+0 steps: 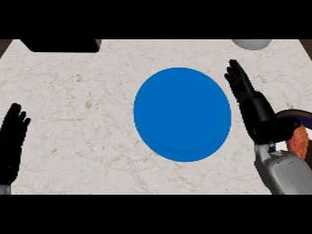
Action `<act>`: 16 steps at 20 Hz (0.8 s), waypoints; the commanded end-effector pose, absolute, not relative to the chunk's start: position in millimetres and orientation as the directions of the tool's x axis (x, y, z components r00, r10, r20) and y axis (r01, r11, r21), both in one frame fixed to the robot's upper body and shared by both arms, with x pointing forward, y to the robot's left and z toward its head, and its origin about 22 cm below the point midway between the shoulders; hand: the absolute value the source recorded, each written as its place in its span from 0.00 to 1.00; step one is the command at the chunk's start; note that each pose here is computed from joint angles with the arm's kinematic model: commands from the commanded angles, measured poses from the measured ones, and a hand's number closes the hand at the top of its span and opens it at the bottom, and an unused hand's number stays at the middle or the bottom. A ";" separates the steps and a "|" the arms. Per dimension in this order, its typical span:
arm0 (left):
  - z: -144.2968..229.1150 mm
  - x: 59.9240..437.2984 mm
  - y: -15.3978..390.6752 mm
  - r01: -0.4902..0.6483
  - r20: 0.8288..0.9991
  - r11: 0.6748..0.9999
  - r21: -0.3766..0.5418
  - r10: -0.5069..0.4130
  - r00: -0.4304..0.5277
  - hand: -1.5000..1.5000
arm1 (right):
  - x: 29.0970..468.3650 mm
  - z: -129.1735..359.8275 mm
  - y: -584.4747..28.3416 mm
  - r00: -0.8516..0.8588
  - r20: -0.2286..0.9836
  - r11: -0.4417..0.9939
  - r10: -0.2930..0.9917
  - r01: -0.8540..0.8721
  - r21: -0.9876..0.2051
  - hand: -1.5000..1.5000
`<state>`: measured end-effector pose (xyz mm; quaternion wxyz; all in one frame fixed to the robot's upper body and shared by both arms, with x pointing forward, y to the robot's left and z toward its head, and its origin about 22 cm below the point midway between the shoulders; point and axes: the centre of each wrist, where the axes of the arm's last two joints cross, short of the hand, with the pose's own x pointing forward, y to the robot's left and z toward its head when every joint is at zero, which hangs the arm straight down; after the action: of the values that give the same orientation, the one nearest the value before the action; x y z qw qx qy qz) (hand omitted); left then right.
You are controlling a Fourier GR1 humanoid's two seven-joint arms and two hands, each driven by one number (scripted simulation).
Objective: Pick the sweet potato from the plate and place it in the plate
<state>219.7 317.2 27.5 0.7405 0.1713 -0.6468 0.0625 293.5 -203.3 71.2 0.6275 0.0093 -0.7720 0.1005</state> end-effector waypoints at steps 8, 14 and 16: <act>93.3 264.4 295.7 -0.076 0.952 0.966 0.249 -0.258 -0.162 0.50 | 311.3 91.8 -296.3 -0.193 0.670 0.661 0.717 -0.119 -0.741 1.00; 107.6 278.9 279.6 0.008 0.955 0.974 0.226 -0.220 -0.201 0.50 | 279.5 6.1 -263.3 -0.148 0.938 0.947 0.315 0.111 -0.300 0.00; 107.6 284.7 290.1 0.012 0.955 0.973 0.229 -0.222 -0.198 0.50 | 268.9 -14.3 -263.1 -0.215 0.937 0.957 0.276 0.150 -0.247 0.00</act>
<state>277.9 289.1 103.2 0.6354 0.0785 -0.7635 -0.0845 289.8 -265.8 20.4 0.6274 -0.1332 -0.7560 0.1310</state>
